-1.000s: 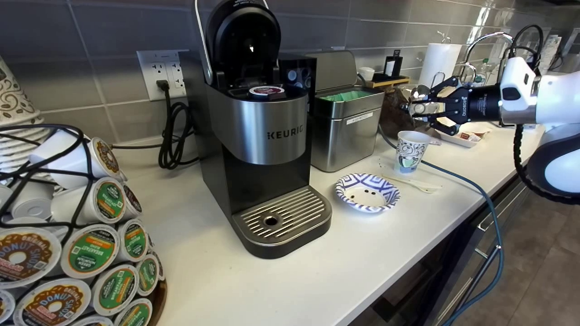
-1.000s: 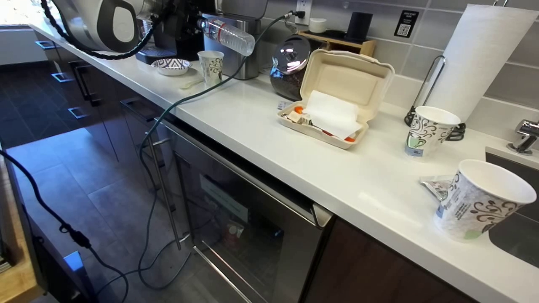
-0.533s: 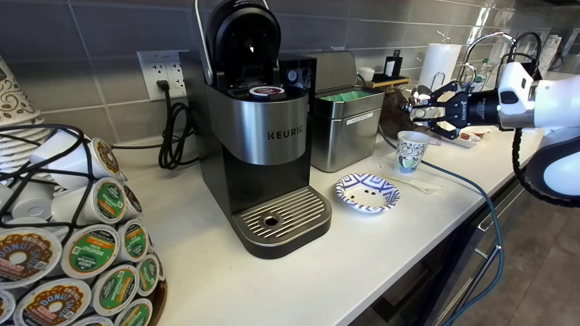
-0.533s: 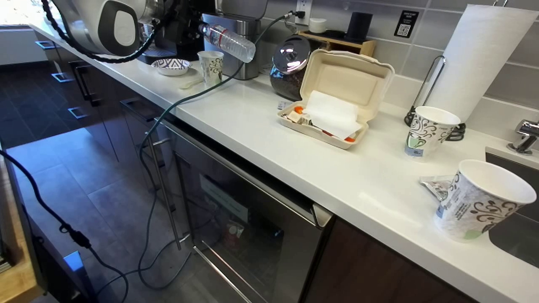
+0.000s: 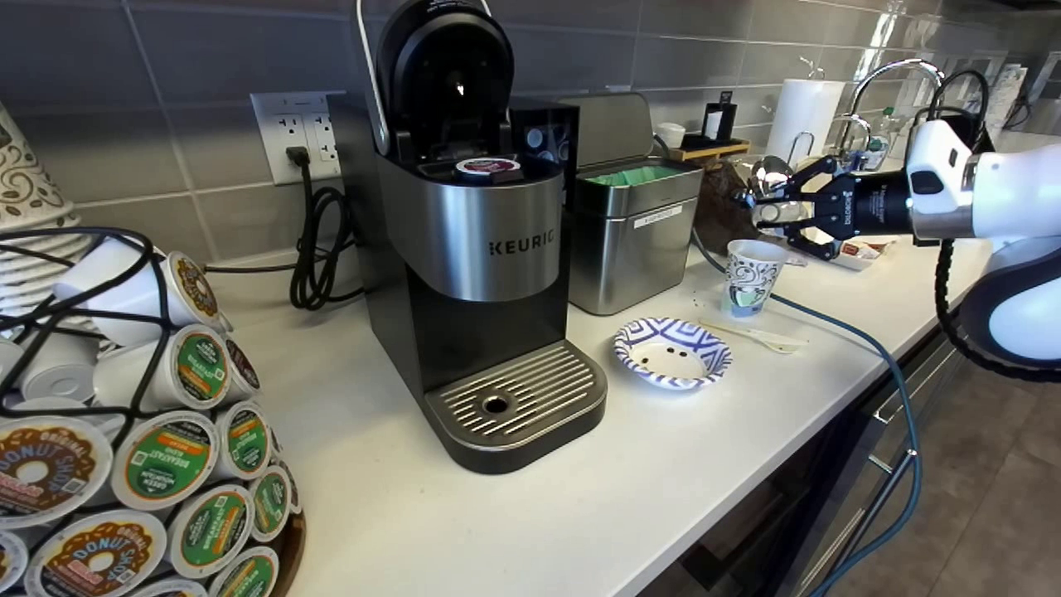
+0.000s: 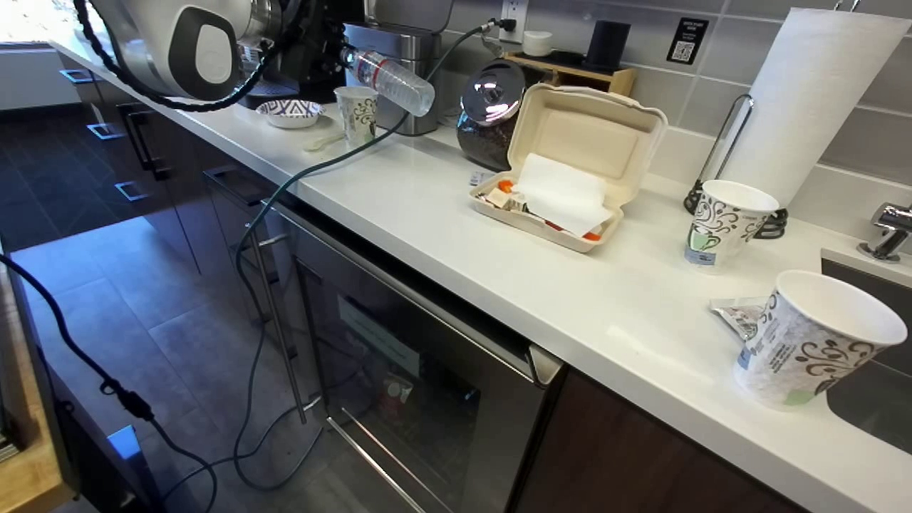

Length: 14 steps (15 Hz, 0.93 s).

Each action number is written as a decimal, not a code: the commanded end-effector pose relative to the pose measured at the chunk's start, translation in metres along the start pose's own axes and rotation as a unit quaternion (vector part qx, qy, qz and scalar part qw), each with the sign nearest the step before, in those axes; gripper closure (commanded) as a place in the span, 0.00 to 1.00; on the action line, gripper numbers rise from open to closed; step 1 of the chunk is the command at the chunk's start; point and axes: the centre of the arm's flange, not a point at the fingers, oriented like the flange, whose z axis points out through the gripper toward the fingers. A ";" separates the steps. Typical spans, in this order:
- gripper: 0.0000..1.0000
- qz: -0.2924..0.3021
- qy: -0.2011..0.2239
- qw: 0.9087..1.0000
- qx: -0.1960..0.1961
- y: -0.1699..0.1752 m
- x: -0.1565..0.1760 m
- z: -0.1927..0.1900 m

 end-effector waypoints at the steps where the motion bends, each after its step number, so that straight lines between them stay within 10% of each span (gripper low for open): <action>1: 0.92 -0.007 -0.016 1.000 -0.012 0.008 -0.007 0.008; 14: 0.92 -0.059 -0.033 0.997 -0.029 0.011 -0.021 0.008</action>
